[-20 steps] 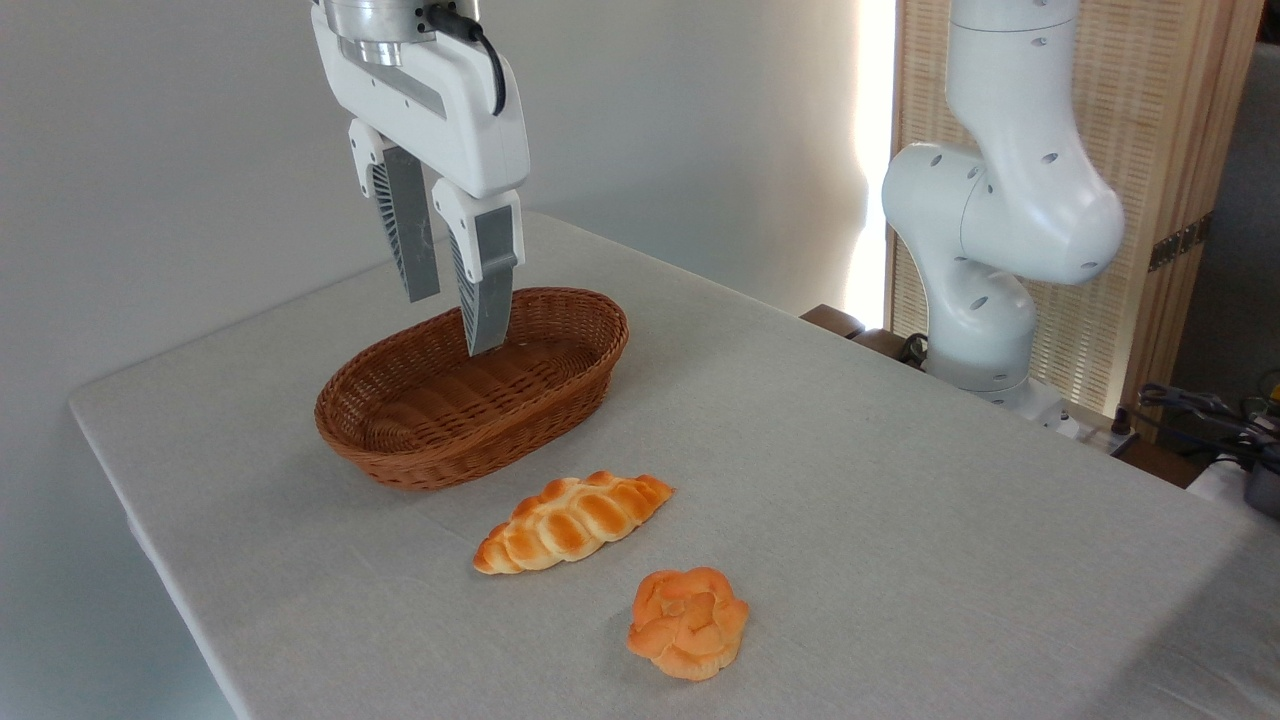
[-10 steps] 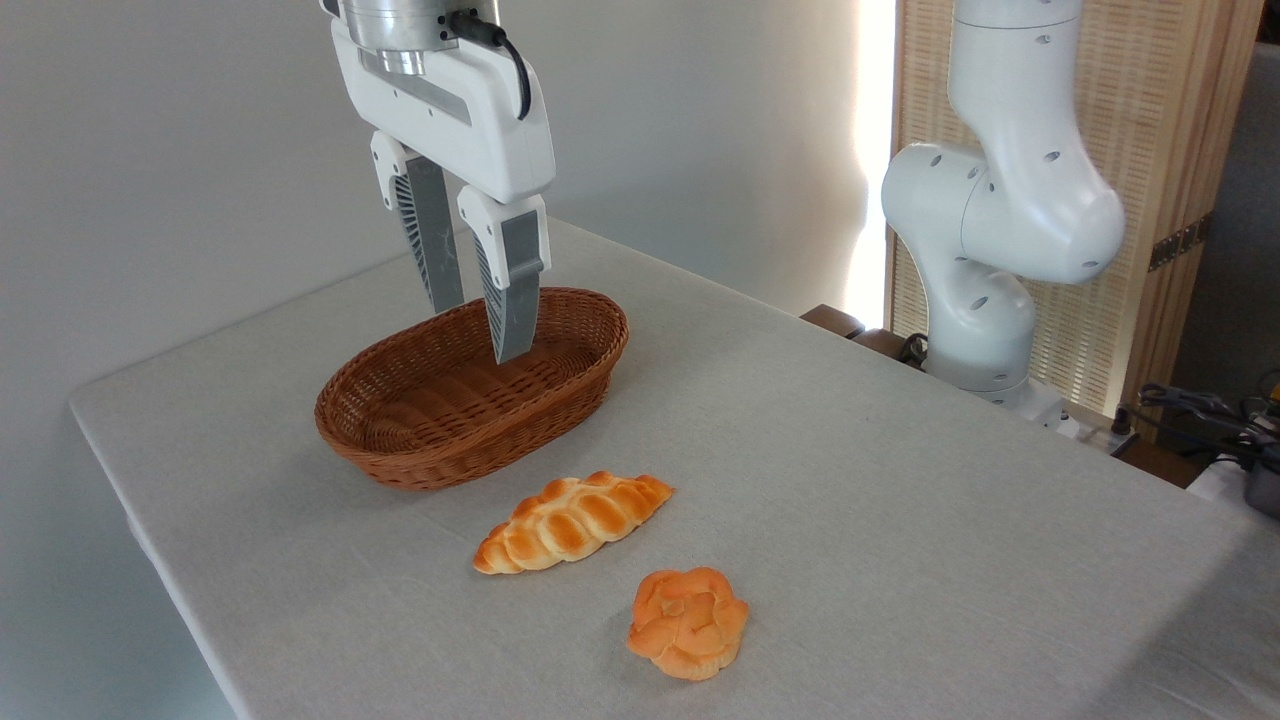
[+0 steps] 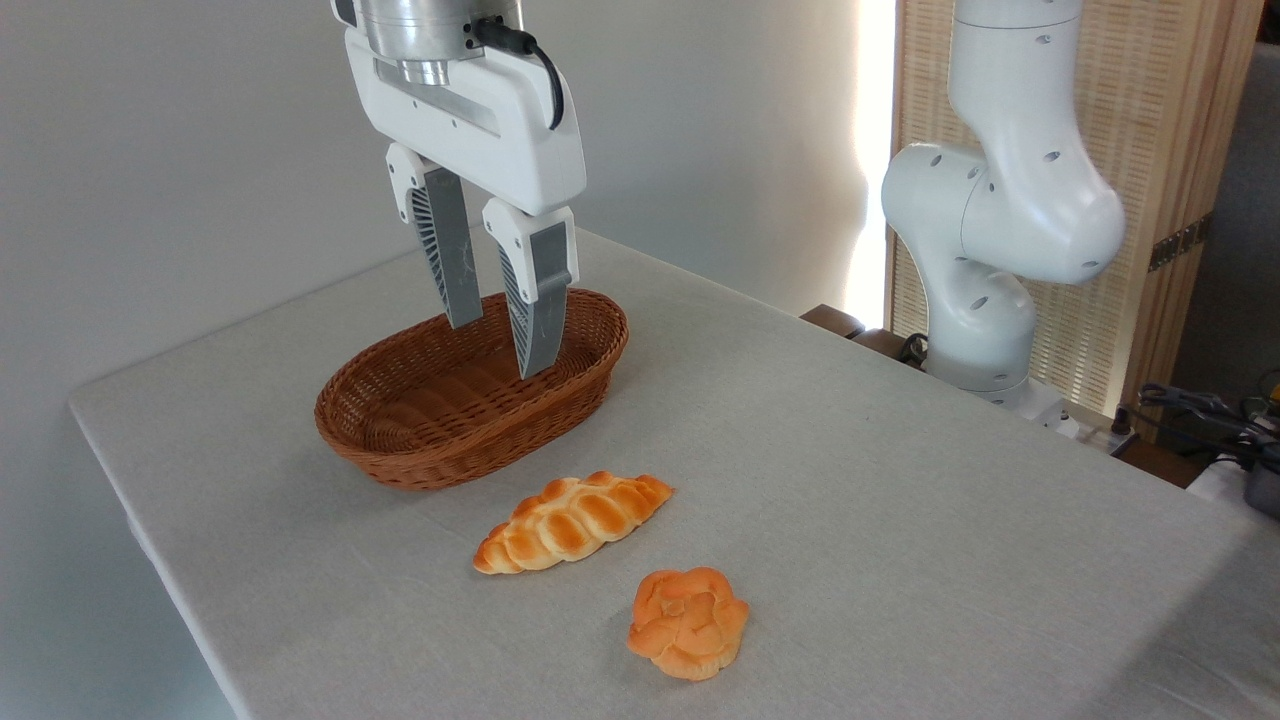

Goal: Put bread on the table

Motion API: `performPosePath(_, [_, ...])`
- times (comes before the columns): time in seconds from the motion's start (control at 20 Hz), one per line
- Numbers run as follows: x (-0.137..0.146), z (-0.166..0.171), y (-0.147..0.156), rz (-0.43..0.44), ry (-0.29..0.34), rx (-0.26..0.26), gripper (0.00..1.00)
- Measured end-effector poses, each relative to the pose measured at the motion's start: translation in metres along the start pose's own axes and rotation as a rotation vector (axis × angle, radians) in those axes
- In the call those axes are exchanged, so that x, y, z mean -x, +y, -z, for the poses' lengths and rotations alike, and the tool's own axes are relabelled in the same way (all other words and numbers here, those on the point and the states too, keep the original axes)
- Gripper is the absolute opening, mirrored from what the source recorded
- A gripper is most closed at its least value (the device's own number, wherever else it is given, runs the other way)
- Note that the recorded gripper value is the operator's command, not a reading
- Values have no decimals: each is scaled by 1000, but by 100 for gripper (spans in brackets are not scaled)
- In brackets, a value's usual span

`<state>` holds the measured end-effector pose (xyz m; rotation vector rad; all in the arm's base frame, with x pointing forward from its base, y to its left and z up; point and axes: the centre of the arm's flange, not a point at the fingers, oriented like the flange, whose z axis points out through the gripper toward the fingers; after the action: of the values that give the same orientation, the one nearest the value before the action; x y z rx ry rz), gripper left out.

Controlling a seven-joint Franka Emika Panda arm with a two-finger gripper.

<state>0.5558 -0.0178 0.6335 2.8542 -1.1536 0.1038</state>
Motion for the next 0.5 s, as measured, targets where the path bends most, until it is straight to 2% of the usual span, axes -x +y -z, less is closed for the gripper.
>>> performPosePath(0.2, [-1,0,2,-4,-1,-1,100])
performPosePath(0.5, [-1,0,1,-12,-33,-35,100])
